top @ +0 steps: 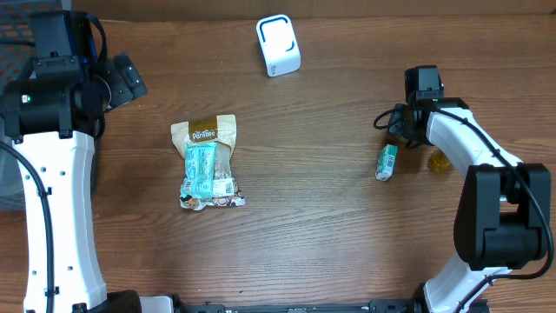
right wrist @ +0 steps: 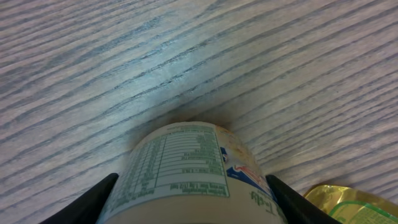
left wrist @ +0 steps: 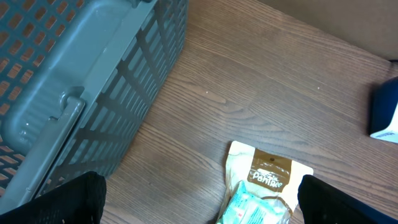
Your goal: Scan the item barcode
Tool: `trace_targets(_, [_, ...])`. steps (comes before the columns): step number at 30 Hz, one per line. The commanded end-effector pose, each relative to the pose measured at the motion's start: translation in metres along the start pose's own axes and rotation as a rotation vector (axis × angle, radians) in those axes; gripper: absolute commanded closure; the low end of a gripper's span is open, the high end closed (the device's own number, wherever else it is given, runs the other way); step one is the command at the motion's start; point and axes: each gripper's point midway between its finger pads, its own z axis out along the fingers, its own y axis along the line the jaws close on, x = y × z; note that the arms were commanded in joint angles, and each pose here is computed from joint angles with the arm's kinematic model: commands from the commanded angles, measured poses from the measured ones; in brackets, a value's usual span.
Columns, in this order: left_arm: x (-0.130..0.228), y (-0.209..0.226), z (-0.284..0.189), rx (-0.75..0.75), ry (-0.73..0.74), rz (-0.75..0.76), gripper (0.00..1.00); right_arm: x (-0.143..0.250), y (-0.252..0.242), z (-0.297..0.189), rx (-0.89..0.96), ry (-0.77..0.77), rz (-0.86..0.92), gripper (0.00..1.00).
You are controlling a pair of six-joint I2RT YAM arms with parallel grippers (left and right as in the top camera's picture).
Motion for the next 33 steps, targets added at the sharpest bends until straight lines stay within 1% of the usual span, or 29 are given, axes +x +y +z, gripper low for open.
trace_targets(1, [-0.0016,0.0021,0.0002,-0.012,-0.007,-0.004,0.01,0.0000,-0.0061,-0.0016,0.019,-0.005,0.009,0.61])
trace_targets(5, [-0.0016,0.0021,0.0002,-0.012,-0.007,-0.004,0.00,0.0000,-0.0061,-0.0016,0.019,-0.005,0.009,0.54])
trace_targets(7, [-0.0016,0.0021,0.0002,-0.012,-0.007,-0.004,0.00,0.0007,-0.0063,-0.0016,0.020,-0.002,0.008,0.53])
trace_targets(9, [-0.0016,0.0021,0.0002,-0.012,-0.007,-0.004,0.00,0.0026,-0.0069,-0.0016,0.022,0.005,0.006,0.50])
trace_targets(15, [-0.0016,0.0021,0.0002,-0.012,-0.007,-0.004,0.00,0.0027,-0.0070,-0.0016,0.023,0.006,0.006,0.44])
trace_targets(17, [-0.0016,0.0021,0.0002,-0.012,-0.007,-0.004,0.00,0.0027,-0.0070,-0.0016,0.023,0.006,0.006,0.40])
trace_targets(23, [-0.0016,0.0021,0.0002,-0.012,-0.007,-0.004,0.00,0.0034,-0.0073,-0.0016,0.024,0.008,0.005,0.36])
trace_targets(26, [-0.0016,0.0021,0.0002,-0.012,-0.007,-0.004,0.00,0.0034,-0.0073,-0.0016,0.024,0.008,0.005,0.32])
trace_targets(33, [-0.0016,0.0021,0.0002,-0.012,-0.007,-0.004,0.00,0.0034,-0.0073,-0.0016,0.024,0.008,0.005,0.31])
